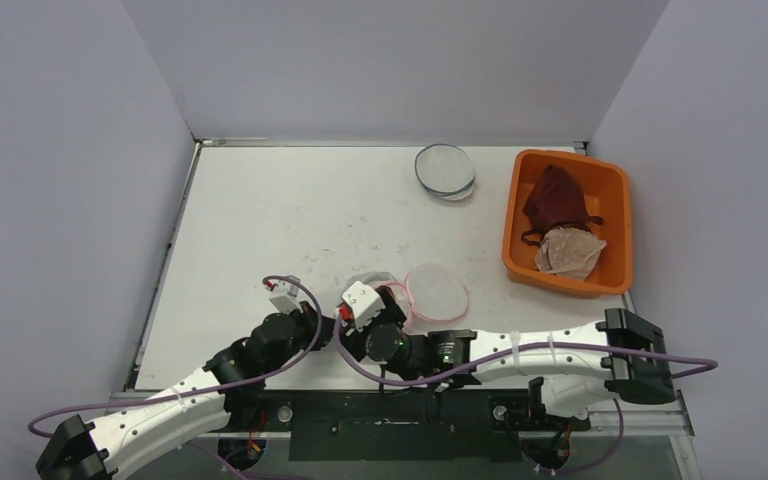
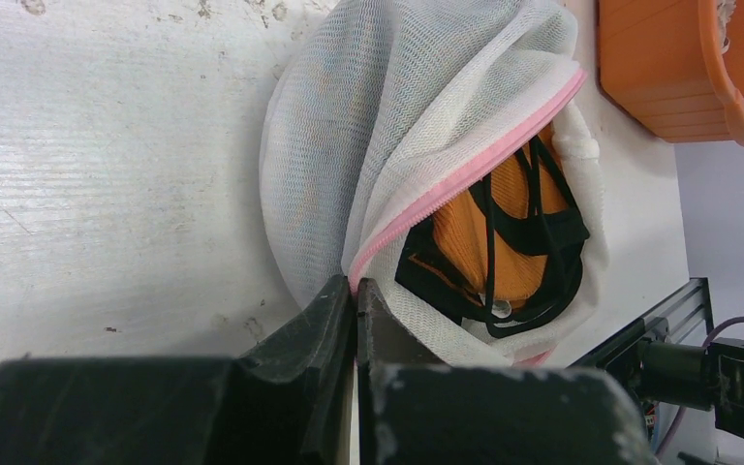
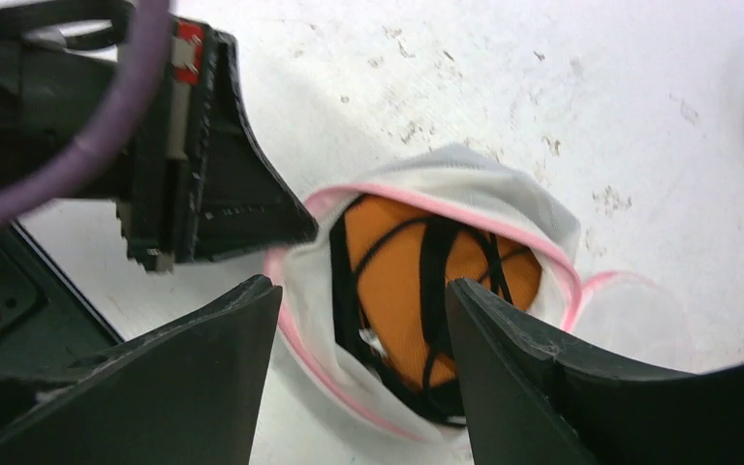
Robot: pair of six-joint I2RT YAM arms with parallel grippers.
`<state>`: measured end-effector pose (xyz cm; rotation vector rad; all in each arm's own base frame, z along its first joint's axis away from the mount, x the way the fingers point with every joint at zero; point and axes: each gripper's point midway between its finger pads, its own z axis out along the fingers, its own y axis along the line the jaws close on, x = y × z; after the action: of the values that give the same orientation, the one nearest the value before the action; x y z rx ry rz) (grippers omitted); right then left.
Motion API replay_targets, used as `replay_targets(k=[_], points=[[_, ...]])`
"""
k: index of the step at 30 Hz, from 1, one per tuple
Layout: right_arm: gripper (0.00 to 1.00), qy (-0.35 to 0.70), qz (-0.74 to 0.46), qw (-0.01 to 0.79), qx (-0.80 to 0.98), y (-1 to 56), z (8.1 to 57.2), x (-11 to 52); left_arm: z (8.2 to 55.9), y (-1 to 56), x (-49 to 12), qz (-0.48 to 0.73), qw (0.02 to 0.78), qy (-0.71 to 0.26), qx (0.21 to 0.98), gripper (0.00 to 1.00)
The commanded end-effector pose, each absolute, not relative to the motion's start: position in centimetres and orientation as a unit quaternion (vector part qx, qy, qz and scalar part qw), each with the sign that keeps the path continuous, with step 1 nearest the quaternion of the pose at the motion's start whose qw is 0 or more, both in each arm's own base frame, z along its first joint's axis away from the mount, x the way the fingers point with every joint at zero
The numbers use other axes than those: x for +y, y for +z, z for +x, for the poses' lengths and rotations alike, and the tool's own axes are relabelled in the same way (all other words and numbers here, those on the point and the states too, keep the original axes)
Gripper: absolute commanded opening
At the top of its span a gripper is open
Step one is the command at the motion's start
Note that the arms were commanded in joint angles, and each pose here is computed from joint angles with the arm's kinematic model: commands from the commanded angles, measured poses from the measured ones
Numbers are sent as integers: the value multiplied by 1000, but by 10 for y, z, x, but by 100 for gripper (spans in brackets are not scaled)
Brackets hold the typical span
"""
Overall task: Unzip the laundry bag and remove the bra
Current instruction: Pick up the bra from the laundry bag.
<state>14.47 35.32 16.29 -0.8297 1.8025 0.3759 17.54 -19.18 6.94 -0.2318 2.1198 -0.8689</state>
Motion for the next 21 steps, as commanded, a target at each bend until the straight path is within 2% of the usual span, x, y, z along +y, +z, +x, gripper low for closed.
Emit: replay_targets(k=[1, 17, 21], points=[[64, 97, -404, 509, 754, 147, 155, 369, 181, 84, -197, -91, 422, -361, 826, 0], [65, 20, -366, 501, 784, 109, 186, 364, 179, 83, -197, -91, 419, -366, 826, 0], [60, 22, -344, 506, 791, 106, 196, 360, 178, 81, -197, -92, 417, -366, 827, 0]])
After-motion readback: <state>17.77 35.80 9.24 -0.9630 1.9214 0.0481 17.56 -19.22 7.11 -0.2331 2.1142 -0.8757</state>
